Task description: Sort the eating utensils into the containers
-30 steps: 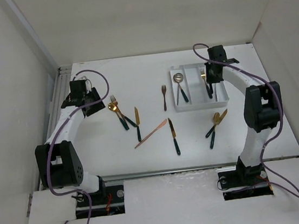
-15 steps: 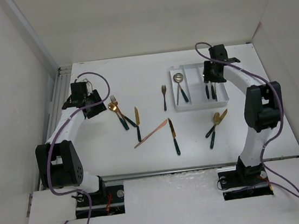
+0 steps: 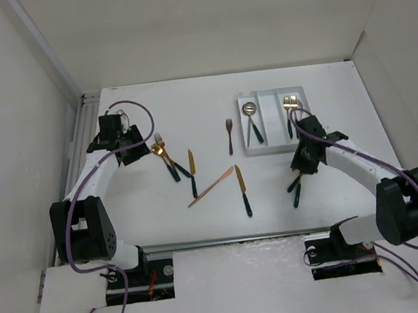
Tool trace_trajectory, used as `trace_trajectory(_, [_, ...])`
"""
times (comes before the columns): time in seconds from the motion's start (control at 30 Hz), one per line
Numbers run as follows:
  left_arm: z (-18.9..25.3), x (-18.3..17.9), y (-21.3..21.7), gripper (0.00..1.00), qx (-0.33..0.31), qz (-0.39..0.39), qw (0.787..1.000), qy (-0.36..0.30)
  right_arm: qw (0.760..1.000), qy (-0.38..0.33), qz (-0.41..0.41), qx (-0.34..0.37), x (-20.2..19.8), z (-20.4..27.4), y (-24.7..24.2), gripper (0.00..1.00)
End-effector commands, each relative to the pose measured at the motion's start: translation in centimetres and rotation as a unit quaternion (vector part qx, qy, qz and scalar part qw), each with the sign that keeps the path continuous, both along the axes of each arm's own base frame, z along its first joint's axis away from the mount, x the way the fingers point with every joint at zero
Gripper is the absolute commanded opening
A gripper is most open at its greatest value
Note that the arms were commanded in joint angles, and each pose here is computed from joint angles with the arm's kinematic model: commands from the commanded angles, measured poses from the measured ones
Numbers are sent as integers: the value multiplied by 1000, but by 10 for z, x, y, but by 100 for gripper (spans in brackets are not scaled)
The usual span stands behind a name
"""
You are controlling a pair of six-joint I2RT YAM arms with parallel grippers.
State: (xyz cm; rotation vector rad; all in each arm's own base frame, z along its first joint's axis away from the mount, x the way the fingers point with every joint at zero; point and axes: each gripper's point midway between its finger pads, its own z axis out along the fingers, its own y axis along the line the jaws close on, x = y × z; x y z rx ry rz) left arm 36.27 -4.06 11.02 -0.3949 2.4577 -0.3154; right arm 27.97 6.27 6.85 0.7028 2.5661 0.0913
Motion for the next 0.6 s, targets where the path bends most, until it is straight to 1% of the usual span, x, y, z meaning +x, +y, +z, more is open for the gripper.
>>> trace_trajectory(0.0, [14, 7, -5, 44, -9, -4, 1000, -23, 998, 24, -37, 49, -29, -7, 23, 34])
trace_trajectory(0.1, [16, 8, -10, 44, -13, -13, 999, -27, 997, 47, -31, 49, -48, -19, 27, 34])
trace_trajectory(0.2, [20, 7, -14, 44, -16, -14, 999, -32, 996, 60, -44, 50, -63, -27, 23, 34])
trace_trajectory(0.3, [24, 7, -14, 44, -16, -14, 999, -38, 996, 64, -53, 41, -71, -32, 17, 34])
trace_trajectory(0.5, [27, 4, -14, 44, -17, -14, 999, -43, 995, 74, -64, 26, -76, -38, 11, 34])
trace_trajectory(0.57, [27, 4, -14, 44, -17, -14, 999, -43, 995, 72, -65, 22, -76, -38, 9, 39])
